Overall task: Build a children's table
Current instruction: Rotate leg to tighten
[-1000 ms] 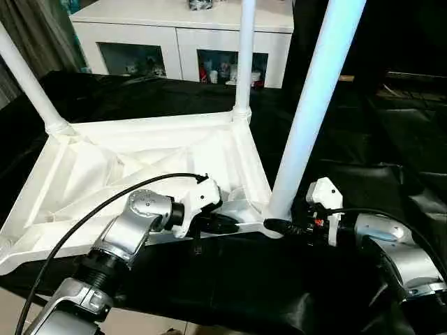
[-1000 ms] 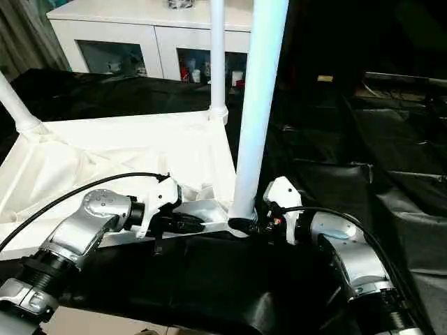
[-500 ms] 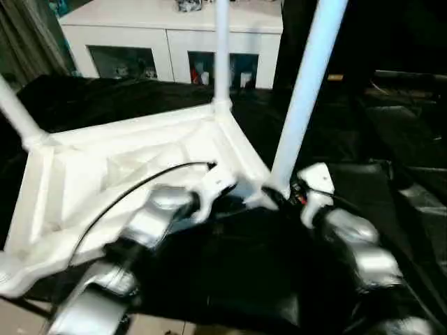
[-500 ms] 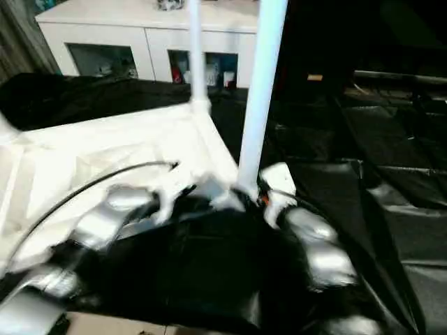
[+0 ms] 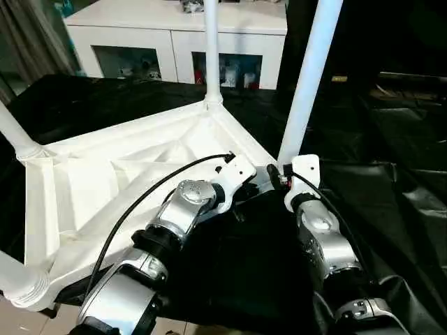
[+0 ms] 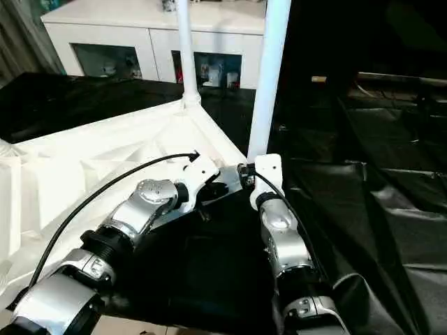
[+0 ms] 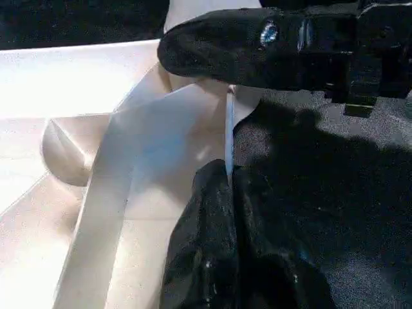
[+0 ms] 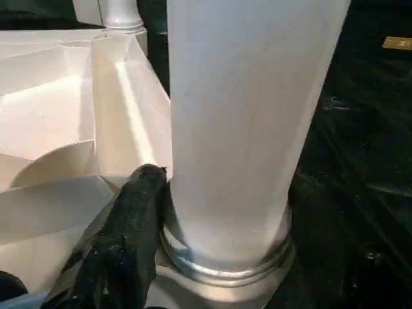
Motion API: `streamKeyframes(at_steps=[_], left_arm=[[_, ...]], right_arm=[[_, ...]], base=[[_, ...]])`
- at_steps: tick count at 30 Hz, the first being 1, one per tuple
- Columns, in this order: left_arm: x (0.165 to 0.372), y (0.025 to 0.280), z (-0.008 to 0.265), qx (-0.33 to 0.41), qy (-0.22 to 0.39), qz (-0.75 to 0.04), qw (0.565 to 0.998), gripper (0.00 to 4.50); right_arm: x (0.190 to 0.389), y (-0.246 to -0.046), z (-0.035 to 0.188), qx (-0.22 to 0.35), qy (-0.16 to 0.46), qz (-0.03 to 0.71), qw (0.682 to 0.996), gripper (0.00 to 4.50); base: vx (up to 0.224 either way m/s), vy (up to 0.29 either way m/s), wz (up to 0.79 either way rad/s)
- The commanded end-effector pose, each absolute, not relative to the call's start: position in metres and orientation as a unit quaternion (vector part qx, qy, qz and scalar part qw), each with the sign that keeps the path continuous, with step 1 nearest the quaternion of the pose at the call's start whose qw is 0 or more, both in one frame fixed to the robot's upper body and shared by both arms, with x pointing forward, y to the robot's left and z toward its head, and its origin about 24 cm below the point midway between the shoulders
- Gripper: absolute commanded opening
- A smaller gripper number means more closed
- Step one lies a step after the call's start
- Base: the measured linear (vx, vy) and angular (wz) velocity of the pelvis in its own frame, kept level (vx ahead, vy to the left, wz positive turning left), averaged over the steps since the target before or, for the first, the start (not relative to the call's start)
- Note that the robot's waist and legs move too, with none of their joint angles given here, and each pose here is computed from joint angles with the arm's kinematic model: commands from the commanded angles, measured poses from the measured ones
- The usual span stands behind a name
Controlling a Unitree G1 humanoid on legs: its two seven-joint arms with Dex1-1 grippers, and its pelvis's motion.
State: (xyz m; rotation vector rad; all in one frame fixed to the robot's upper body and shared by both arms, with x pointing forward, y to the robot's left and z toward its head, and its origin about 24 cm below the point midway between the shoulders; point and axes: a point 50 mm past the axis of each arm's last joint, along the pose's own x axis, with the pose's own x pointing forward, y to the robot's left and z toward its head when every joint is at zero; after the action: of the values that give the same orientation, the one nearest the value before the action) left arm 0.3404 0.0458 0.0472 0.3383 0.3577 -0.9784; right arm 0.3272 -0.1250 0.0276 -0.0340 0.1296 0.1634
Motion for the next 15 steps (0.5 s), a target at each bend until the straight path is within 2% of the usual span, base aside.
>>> streamKeyframes(at_steps=[1,2,3,4,6,10,12,15], left_arm=[[0.339,0.048,0.048,0.152,0.165,-0.469,0.854,0.00],[0.339,0.048,0.048,0.152,0.165,-0.471,0.853,0.00],[0.337,0.049,0.049,0.151,0.163,-0.484,0.847,0.00],[0.334,0.051,0.049,0.151,0.161,-0.495,0.840,0.00],[0.333,0.052,0.049,0.151,0.161,-0.501,0.837,0.00],[0.326,0.055,0.049,0.143,0.155,-0.539,0.815,0.00],[0.316,0.057,0.050,0.139,0.149,-0.587,0.783,0.00],[0.304,0.060,0.054,0.131,0.134,-0.640,0.745,0.00]], right_arm=[[0.322,-0.116,0.035,0.003,0.030,0.141,0.990,2.89],[0.322,-0.116,0.037,0.004,0.027,0.143,0.989,2.89],[0.322,-0.121,0.042,0.017,0.017,0.164,0.986,3.28],[0.319,-0.125,0.046,0.012,0.017,0.201,0.979,3.31],[0.317,-0.127,0.048,-0.002,0.015,0.219,0.976,3.43],[0.301,-0.146,0.050,-0.058,0.040,0.341,0.937,3.43],[0.288,-0.161,0.052,-0.088,0.063,0.408,0.907,3.43],[0.280,-0.173,0.055,-0.107,0.078,0.445,0.885,3.43]], base=[[0.000,0.000,0.00],[0.000,0.000,0.00],[0.000,0.000,0.00],[0.000,0.000,0.00],[0.000,0.000,0.00],[0.000,0.000,0.00],[0.000,0.000,0.00],[0.000,0.000,0.00]])
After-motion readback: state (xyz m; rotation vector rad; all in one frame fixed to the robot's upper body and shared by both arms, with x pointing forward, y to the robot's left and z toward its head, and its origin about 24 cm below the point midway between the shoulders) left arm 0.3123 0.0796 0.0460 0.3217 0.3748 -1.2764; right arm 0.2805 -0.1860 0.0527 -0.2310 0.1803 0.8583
